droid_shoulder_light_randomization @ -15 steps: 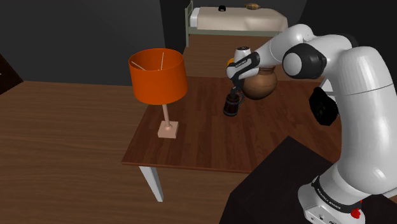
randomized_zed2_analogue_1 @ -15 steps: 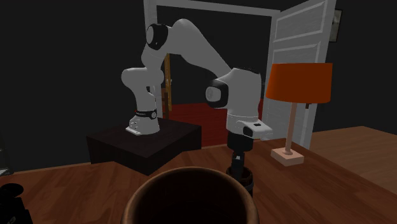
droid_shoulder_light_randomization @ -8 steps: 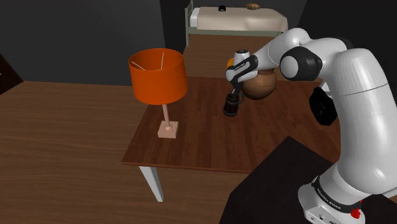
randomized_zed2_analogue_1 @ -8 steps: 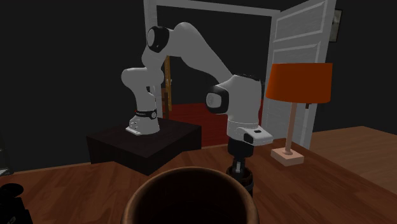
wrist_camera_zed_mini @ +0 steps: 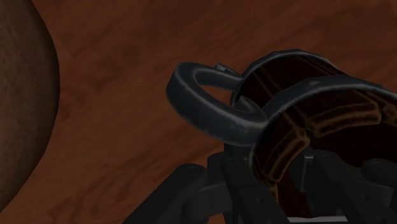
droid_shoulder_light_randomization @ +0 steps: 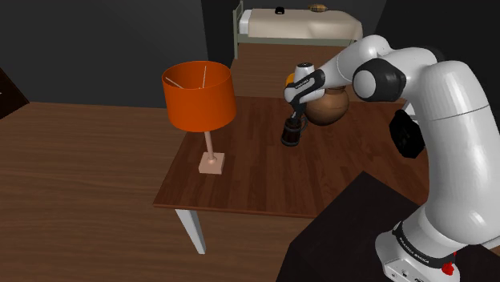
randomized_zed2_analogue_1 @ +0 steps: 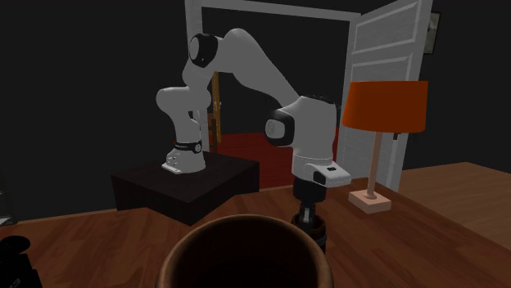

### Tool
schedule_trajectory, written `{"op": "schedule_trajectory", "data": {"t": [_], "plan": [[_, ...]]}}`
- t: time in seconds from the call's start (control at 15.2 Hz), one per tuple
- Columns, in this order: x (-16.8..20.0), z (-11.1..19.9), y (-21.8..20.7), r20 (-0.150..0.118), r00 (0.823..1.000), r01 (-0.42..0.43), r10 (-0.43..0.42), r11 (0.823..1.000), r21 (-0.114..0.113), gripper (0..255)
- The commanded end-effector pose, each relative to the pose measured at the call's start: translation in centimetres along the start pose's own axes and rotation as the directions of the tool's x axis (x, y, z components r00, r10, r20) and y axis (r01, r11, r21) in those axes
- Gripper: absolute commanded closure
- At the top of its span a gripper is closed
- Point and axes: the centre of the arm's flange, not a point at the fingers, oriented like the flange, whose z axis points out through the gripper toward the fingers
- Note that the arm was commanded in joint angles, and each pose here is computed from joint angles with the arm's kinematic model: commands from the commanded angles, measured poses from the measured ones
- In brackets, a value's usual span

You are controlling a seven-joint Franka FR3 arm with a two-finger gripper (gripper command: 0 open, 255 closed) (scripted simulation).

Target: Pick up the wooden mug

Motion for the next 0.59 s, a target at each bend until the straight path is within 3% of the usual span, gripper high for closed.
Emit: {"op": "schedule_trajectory", "data": {"t": [0.0,0.53], "plan": [[-0.1,-0.4,0.1,0.002,1.000,0.000,0.000,1.000,0.001,255],[-0.2,-4.6,0.5,0.002,1.000,0.000,0.000,1.000,0.001,255]]}}
